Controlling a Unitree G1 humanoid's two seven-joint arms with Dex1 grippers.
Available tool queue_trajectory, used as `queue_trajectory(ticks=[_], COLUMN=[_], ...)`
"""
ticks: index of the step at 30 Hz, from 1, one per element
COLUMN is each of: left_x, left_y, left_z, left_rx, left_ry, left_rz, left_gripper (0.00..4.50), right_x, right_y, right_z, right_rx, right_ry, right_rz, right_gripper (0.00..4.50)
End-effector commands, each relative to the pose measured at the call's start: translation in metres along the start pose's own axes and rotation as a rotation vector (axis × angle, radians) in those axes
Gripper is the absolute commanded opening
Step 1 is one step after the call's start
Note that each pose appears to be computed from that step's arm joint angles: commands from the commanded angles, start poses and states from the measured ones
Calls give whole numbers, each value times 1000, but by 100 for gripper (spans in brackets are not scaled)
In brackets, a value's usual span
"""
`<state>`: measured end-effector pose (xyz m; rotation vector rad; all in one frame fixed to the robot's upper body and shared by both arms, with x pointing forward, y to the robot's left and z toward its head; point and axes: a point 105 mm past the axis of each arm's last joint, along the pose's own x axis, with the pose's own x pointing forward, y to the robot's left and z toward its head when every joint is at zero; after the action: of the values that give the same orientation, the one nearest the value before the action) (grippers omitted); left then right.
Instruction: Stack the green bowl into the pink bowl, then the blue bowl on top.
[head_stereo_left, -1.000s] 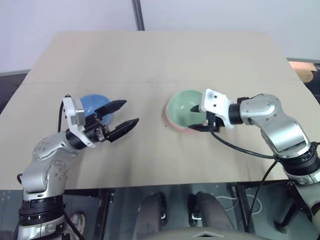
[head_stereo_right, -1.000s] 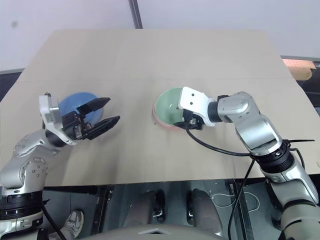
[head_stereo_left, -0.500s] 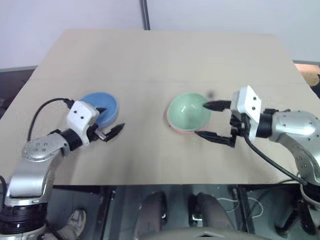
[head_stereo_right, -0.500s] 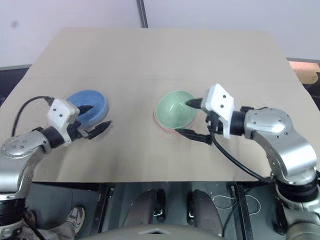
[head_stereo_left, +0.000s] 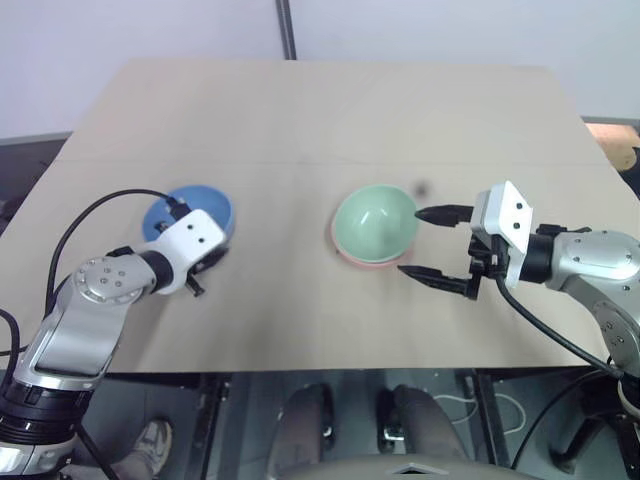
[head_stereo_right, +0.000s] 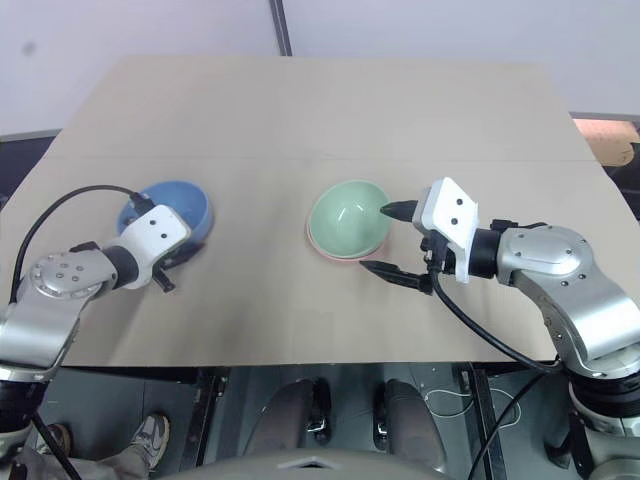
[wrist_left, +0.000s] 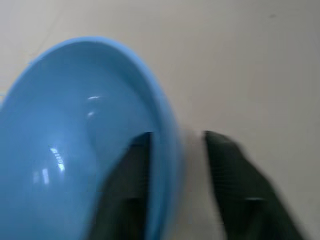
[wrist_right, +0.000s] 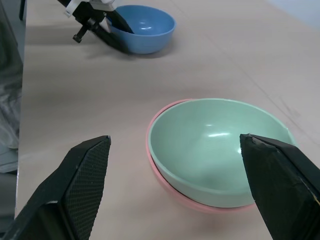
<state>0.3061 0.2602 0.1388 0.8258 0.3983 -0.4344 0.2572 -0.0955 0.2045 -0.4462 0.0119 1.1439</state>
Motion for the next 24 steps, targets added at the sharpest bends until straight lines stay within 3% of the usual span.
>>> queue_trajectory(ticks=[1, 9, 18, 24], left_x=[-2, -4, -25, -19], left_y=[8, 9, -22, -49], left_z=[10, 44, 143, 188], left_rx=[30, 85, 382, 584], left_ry=[-28, -155, -526, -682], left_rz=[29, -9, -266, -415], left_gripper=[6, 6, 6, 6], right_x=[-5, -6, -25, -45], right_y=[-1, -2, -10, -22], right_z=[8, 14, 15, 17], right_rx=[-40, -16, 18, 31], right_ry=[-32, -98, -133, -148], right_rz=[-25, -51, -134, -245], right_gripper=[450, 450, 450, 450])
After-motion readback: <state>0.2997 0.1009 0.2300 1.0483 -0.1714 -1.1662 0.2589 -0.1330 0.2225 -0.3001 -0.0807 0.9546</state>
